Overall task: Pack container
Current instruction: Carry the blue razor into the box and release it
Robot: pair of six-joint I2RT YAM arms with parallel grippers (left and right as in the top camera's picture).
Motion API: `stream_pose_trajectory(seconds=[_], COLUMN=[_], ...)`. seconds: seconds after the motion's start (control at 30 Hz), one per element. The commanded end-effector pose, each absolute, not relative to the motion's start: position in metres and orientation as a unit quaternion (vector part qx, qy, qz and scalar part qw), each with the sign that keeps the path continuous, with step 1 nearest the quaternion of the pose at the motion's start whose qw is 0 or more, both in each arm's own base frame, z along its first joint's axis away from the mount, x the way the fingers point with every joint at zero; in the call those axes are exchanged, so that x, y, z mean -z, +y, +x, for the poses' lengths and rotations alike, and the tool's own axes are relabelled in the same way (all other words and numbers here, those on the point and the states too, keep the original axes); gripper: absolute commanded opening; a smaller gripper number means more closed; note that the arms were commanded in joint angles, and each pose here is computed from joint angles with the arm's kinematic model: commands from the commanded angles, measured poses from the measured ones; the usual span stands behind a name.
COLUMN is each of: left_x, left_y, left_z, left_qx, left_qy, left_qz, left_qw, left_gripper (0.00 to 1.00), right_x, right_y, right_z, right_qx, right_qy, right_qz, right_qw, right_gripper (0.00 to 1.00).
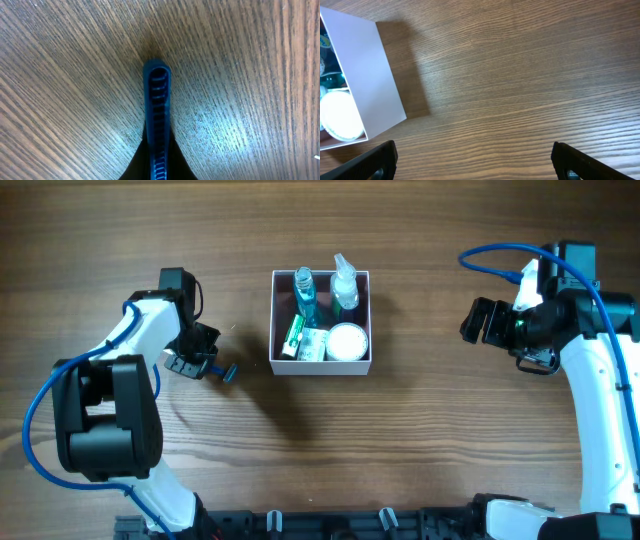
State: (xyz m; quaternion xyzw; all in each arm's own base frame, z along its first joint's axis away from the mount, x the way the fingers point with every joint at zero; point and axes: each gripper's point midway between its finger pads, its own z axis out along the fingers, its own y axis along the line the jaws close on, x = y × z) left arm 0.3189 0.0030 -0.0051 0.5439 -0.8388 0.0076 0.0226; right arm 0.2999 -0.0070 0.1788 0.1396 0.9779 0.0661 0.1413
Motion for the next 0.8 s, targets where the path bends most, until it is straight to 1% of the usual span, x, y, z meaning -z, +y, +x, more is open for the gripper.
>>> stream_pose_trajectory(seconds=[0.0,0.07,0.17,0.27,0.4,0.47,0.5,0.63,0.77], left_x=[0.013,0.004,-0.027,-0.067,-0.127,-0.148,-0.159,-0.171,-0.164], left_y=[0.007,0.004,0.001,-0.008,-0.039,-0.058,-0.073,-0.118,-0.146], left_z=[0.295,0.299,0.306,0.319,0.34,0.348,0.352,0.358,0.362], left_qx=[0.019,0.008,0.002,-0.007,-0.033,-0.048,-0.057,-0.066,-0.066], left_qy=[-0.836,-0.846,-0.865,-0.9,-0.947,-0.96,-0.968,-0.979,-0.977], left_qz=[0.545,0.53,0.5,0.437,0.307,0.247,0.199,0.045,-0.026], left_qw=[0.057,0.056,0.044,0.002,-0.085,-0.121,-0.146,-0.19,-0.2], left_gripper=[0.04,0.04,0.04,0.04,0.04,0.04,0.04,0.04,0.04], right_x=[-0.176,-0.176,-0.176,-0.176,-0.176,-0.176,-0.176,-0.176,-0.176], right_y=[-0.005,-0.005,-0.005,-0.005,-0.005,-0.005,-0.005,-0.005,-0.005], right_z=[0.299,0.299,0.3,0.3,0.3,0.3,0.3,0.3,0.3], right_qx=[-0.071,-0.071,-0.071,-0.071,-0.071,-0.071,-0.071,-0.071,-0.071], right_qy=[0.979,0.979,0.979,0.979,0.979,0.979,0.979,0.979,0.979], right_qz=[0.135,0.135,0.135,0.135,0.135,0.135,0.135,0.135,0.135], right_qw=[0.136,0.136,0.137,0.138,0.138,0.138,0.138,0.137,0.137], right_gripper=[1.0,1.0,1.0,1.0,1.0,1.0,1.0,1.0,1.0])
